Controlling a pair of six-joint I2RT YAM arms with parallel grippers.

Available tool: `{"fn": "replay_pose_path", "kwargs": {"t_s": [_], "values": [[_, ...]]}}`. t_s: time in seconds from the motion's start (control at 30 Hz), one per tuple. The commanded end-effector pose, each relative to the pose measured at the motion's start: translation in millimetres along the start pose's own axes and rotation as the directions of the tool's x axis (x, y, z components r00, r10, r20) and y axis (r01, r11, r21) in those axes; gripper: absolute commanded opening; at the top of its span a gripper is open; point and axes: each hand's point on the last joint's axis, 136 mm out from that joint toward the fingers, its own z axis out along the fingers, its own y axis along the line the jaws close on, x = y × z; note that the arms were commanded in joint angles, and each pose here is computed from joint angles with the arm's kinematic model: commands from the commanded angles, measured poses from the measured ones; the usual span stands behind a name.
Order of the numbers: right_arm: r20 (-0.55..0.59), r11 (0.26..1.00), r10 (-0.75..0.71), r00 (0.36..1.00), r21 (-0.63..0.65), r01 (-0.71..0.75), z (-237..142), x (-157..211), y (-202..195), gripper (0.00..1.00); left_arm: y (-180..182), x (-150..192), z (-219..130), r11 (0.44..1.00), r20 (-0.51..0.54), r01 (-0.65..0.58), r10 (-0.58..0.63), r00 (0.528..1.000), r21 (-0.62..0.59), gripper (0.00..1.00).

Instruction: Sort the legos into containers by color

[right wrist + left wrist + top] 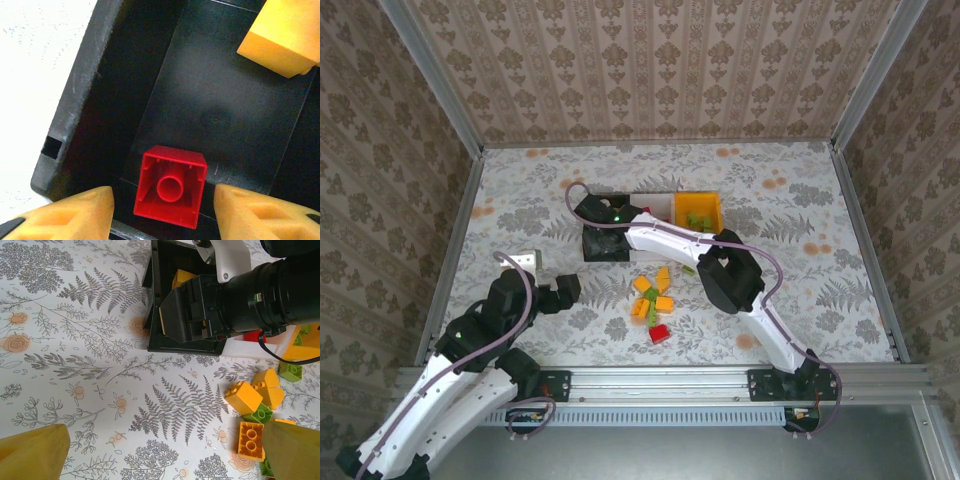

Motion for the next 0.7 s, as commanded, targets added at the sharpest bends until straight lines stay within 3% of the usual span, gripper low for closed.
{"fn": "replay_pose_path", "kwargs": {"t_s": [0.0,0.3,0.67], "values": [[-0.041,0.998,-0.017,0.999,0.063,0.02,16.8,13.7,-10.8,0.53,0.4,-0.5,-4.4,1.0,-0.001,-0.007,0.007,1.0,0.005,1.0],[-0.029,0.996,-0.025,0.999,0.084,0.027,15.6,8.3,-14.0,0.41,0.6,1.0,-3.8,1.0,-0.007,-0.003,0.003,1.0,0.005,1.0],[0.064,0.998,-0.029,0.998,0.051,0.026,-5.3,-19.6,-6.2,0.35,0.7,2.3,-2.8,1.0,-0.011,0.002,-0.002,1.0,0.006,1.0]]}}
